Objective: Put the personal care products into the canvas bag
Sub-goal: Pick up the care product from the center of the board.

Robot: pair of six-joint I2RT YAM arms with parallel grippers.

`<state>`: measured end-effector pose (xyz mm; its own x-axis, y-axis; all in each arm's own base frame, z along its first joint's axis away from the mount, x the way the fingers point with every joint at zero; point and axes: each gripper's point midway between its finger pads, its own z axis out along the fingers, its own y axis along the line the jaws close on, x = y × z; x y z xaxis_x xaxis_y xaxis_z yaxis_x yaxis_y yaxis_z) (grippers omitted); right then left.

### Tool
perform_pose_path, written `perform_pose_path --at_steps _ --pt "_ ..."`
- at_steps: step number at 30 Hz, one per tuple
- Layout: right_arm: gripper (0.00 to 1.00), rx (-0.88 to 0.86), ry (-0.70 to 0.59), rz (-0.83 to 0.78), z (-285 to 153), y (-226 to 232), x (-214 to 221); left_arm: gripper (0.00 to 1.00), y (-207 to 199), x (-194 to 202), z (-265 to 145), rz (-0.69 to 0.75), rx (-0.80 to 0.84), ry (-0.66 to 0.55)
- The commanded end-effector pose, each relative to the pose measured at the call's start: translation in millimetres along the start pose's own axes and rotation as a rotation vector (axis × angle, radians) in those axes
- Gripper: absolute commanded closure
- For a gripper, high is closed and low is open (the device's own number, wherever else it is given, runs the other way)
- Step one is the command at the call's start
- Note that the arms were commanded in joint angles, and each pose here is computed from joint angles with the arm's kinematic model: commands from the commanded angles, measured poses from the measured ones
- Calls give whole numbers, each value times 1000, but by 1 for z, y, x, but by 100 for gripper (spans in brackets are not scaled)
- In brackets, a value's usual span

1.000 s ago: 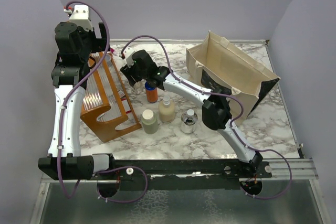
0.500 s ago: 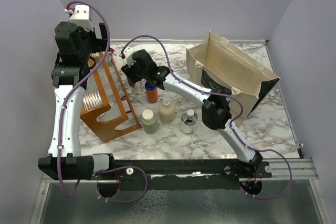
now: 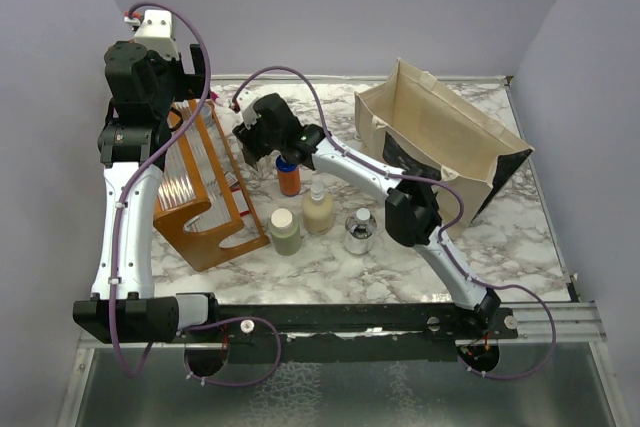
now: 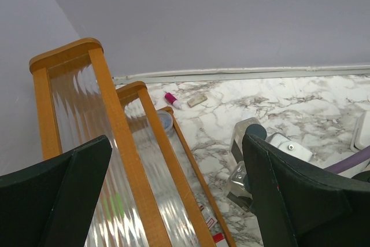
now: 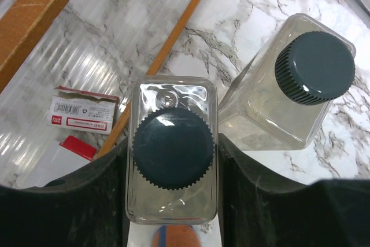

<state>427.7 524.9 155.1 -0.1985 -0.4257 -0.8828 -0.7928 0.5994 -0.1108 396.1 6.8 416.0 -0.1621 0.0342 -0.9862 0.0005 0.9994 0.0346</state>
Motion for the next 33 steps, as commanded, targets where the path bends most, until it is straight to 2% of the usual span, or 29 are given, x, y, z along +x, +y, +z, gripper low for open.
perform_pose_path --at_steps 1,5,8,15,23,33 --pt "62 -26 -43 -5 -6 0 -19 1 -2 -11 -12 14 21 -30" --pt "89 -38 -107 -8 -21 -3 -51 1 -3 -9 -11 22 32 -25" --pt "98 -45 -176 -11 -38 -6 -81 1 -5 -8 -11 26 40 -24" --pt "99 -105 -298 -19 -83 -9 -141 1 -8 -4 -10 29 57 -20" --pt "99 -161 -390 -44 -131 -16 -183 1 -9 -7 -10 33 64 -26" --pt "99 -71 -559 -93 -236 -57 -251 1 -7 -29 -7 -13 49 -70"
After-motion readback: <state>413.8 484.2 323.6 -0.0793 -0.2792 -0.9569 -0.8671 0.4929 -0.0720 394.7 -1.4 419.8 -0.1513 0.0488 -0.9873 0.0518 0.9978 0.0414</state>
